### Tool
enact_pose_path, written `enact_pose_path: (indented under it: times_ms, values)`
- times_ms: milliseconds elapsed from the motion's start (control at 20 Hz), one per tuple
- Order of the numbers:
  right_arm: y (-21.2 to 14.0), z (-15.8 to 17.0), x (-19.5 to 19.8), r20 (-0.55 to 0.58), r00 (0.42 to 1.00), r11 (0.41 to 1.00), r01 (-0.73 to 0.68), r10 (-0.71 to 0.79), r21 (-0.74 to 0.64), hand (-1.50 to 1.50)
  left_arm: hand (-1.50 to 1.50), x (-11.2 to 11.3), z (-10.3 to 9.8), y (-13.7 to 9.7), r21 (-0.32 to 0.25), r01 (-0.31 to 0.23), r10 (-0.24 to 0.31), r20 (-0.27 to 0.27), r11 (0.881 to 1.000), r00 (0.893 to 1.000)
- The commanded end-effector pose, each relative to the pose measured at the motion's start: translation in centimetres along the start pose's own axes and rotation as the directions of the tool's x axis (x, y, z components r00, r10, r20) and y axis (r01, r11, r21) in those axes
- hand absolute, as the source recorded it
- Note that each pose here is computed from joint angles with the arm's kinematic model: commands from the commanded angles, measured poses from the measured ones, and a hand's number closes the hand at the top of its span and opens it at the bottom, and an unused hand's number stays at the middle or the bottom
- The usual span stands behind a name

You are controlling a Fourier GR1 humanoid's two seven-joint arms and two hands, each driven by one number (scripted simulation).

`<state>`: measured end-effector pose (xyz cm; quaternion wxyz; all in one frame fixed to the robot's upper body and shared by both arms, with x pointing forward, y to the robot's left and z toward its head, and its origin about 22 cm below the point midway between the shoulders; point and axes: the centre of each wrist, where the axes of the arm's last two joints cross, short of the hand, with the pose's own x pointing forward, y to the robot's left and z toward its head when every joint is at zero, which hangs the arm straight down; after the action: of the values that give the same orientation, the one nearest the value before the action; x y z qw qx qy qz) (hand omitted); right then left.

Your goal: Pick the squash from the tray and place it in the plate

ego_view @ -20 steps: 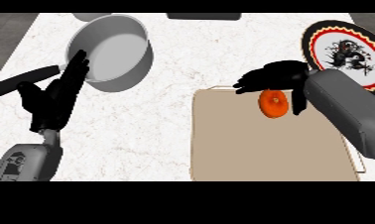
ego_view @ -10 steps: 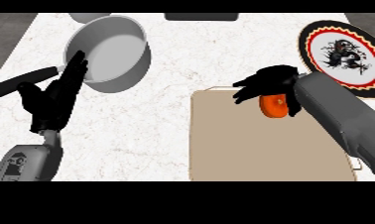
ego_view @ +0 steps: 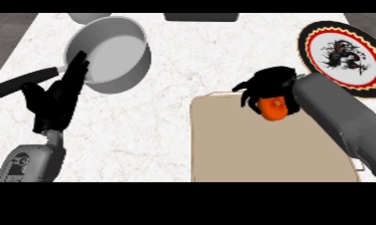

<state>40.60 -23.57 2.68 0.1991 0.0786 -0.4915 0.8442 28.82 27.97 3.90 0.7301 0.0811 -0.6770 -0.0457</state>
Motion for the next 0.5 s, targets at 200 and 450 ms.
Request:
enact_pose_path:
  times_ms: [200,450]
  values:
    - [3.2,0.3,-0.4,-0.168,0.936,0.927,0.258,-0.31,-0.271,1.5,0.0,-1.7,0.4,-0.3,0.026,-0.01,0.012,-0.078,1.0,0.997]
    - [2.7,1.0,-1.3,-0.442,0.707,0.767,0.221,-0.551,-0.602,1.5,0.0,-2.2,1.5,1.6,0.046,-0.007,0.012,-0.108,0.999,0.994]
